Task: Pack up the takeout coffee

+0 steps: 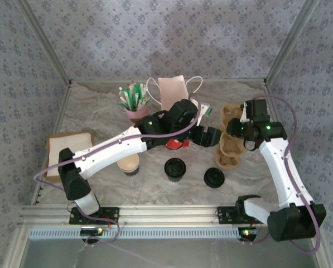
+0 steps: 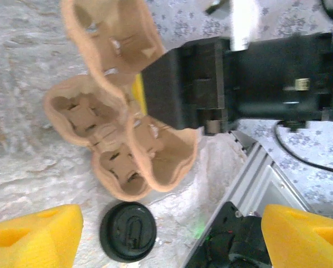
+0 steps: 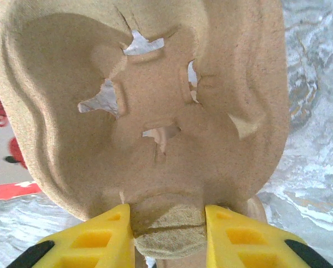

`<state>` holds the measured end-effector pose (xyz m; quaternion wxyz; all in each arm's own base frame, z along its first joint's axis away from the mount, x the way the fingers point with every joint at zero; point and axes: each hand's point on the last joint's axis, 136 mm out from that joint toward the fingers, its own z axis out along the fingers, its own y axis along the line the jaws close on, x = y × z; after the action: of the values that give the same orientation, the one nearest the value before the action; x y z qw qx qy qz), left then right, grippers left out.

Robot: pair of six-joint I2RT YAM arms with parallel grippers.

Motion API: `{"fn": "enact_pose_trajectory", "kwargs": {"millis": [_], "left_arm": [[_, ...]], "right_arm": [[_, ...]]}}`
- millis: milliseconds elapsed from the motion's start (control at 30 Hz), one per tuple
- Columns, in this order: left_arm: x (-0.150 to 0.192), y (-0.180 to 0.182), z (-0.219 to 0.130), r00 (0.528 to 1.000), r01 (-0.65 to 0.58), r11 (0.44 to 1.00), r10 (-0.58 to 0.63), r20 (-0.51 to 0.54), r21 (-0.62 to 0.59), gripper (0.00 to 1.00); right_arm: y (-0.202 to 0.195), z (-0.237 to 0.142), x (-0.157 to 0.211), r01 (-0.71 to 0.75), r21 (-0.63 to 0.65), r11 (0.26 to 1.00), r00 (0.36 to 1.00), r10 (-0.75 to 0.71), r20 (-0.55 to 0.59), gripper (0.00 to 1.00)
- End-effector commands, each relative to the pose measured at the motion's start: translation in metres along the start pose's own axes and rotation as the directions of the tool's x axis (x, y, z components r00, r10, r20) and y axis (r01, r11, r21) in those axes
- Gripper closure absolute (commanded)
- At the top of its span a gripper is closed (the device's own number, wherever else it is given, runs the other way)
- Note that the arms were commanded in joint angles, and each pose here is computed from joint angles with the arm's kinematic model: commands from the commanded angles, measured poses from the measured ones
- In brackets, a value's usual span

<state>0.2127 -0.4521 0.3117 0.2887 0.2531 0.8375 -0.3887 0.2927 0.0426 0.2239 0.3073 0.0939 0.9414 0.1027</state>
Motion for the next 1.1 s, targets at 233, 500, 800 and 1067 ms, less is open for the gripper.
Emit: {"fn": "enact_pose_trajectory", "kwargs": {"millis": [233,500,800,1067], "left_arm": [[-0.045,0.061,-0.080,0.996,0.009,0.982,0.009,0.093,-0.191,0.16],[-0.090,0.096,-0.134,0.978,0.054,0.967,-0.002,0.206,-0.250,0.14],[-0.159,0.154,-0.176,0.936,0.172,0.955,-0.082,0.342,-0.243,0.14],[-0.233,0.225,-0.175,0.891,0.258,0.950,-0.164,0.423,-0.178,0.31]], "right_arm": [[0.042,-0.071,-0.020,0.038,-0.138,0.990,0.996,-0.026,0.086,0.67],[0.077,-0.103,-0.038,0.102,-0.215,0.971,0.987,-0.072,0.143,0.67],[0.129,-0.123,-0.058,0.182,-0.310,0.933,0.975,-0.130,0.181,0.67],[0.161,-0.131,-0.074,0.222,-0.364,0.905,0.966,-0.153,0.208,0.67]]}}
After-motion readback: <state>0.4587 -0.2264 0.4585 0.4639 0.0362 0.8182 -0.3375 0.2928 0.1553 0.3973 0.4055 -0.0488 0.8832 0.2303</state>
